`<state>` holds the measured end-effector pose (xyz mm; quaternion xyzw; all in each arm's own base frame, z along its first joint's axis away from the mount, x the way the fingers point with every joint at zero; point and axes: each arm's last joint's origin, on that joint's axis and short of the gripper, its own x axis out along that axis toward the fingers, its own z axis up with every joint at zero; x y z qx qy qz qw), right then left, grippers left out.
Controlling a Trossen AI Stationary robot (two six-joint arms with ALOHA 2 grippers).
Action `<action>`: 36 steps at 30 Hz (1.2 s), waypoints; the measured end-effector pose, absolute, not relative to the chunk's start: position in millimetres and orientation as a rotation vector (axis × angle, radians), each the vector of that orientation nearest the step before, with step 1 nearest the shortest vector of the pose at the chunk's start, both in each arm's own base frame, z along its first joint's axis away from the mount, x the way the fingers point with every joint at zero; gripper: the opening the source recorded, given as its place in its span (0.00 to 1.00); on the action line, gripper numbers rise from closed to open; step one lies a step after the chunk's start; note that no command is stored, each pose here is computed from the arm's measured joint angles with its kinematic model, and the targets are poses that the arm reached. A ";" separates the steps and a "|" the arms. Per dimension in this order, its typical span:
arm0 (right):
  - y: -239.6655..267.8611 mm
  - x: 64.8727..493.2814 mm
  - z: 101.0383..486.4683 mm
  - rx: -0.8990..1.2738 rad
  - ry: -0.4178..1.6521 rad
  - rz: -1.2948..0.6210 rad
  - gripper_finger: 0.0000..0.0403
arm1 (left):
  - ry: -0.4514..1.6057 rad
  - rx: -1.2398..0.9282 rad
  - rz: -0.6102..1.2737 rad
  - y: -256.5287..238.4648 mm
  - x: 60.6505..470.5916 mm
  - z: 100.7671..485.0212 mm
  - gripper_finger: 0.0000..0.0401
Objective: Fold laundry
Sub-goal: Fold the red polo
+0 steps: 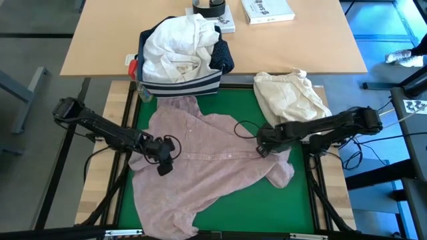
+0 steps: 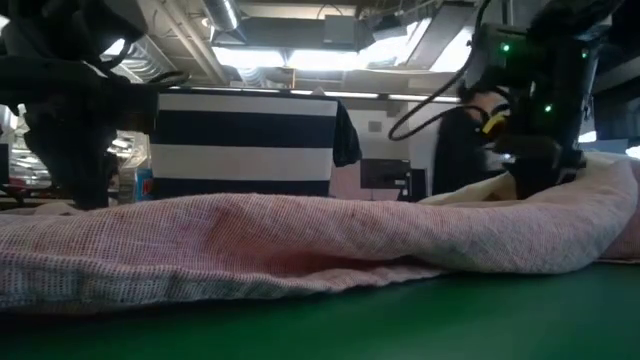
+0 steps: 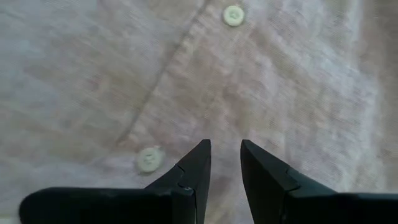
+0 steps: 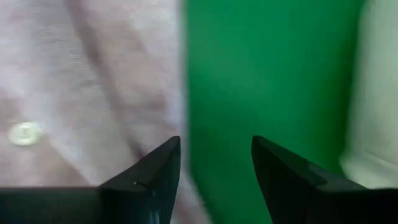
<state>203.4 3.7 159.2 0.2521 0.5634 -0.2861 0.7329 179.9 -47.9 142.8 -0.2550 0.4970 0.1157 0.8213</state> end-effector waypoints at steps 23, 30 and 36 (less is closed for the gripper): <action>13.0 238.6 210.9 0.436 1.081 -0.453 0.45 | 0.951 -0.450 0.157 -46.6 189.1 147.2 0.21; -8.7 251.7 185.6 0.480 1.059 -0.163 0.45 | 0.923 -0.496 0.266 -34.9 191.1 147.0 0.21; -22.8 256.6 165.7 0.514 1.049 0.015 0.45 | 0.923 -0.518 0.290 -28.2 191.9 146.8 0.21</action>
